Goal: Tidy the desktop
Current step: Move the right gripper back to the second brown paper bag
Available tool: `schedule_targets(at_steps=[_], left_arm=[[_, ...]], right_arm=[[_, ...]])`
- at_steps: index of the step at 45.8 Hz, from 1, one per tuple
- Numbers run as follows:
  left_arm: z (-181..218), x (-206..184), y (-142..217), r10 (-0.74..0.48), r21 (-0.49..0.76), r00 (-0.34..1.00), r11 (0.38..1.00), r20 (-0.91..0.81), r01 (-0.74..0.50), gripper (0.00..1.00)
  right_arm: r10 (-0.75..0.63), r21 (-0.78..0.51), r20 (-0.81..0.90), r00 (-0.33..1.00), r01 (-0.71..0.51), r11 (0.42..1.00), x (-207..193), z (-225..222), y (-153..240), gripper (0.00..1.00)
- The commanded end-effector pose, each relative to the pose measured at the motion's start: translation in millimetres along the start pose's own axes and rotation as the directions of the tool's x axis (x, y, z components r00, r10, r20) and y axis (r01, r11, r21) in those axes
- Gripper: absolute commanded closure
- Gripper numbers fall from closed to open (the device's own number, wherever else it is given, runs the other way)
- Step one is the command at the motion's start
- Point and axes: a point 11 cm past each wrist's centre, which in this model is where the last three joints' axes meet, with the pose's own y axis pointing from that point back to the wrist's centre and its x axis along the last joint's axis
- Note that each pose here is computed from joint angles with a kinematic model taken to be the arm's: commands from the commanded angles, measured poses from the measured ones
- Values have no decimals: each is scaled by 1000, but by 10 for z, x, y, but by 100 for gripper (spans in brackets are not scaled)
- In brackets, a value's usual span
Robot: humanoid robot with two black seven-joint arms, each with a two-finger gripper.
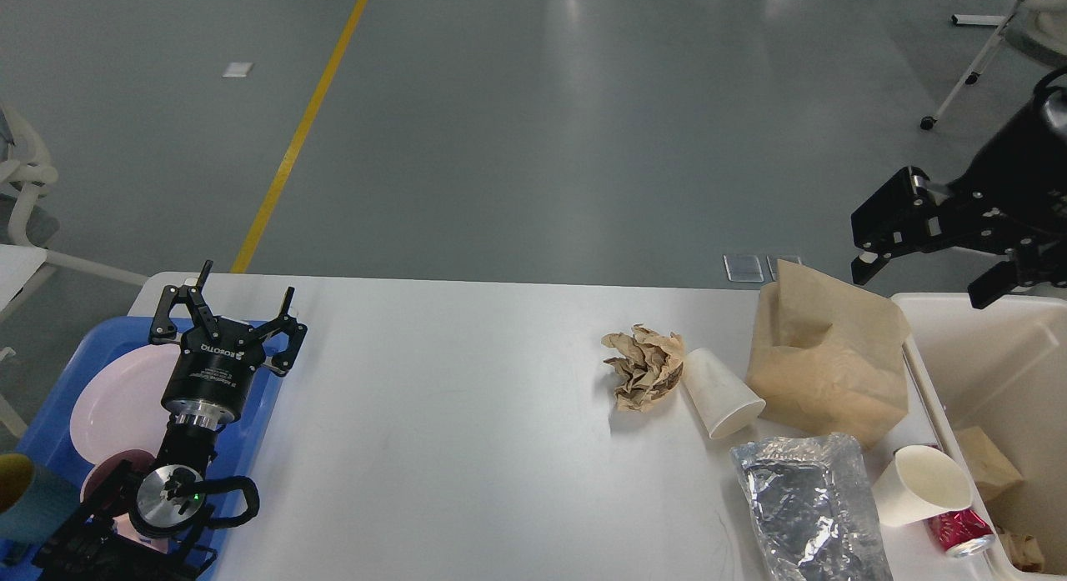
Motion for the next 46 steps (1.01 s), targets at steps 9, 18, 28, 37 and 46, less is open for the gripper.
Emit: schedule_targets(at_steps=[9,18,28,37,46], left_arm=[[-2,0,0,0,0,1000,1000,0,0,4],[-3,0,0,0,2,1000,1000,0,0,4],[1,0,0,0,1,1000,1000,0,0,4],[3,0,0,0,-1,1000,1000,0,0,4],[3,0,0,0,-1,1000,1000,0,0,4]], right_arm=[[7,18,-22,1000,-7,1000,4,-73,24,0],[-59,16,-6,998,59,998,197,-41,-437,0],[-16,-50,17,1000,17,999,595,1,-1110,0],[108,-140,93,990,-95,986,844,391,-1943,0],[183,-157,118,976,-163,974,898,480,-2381,0]])
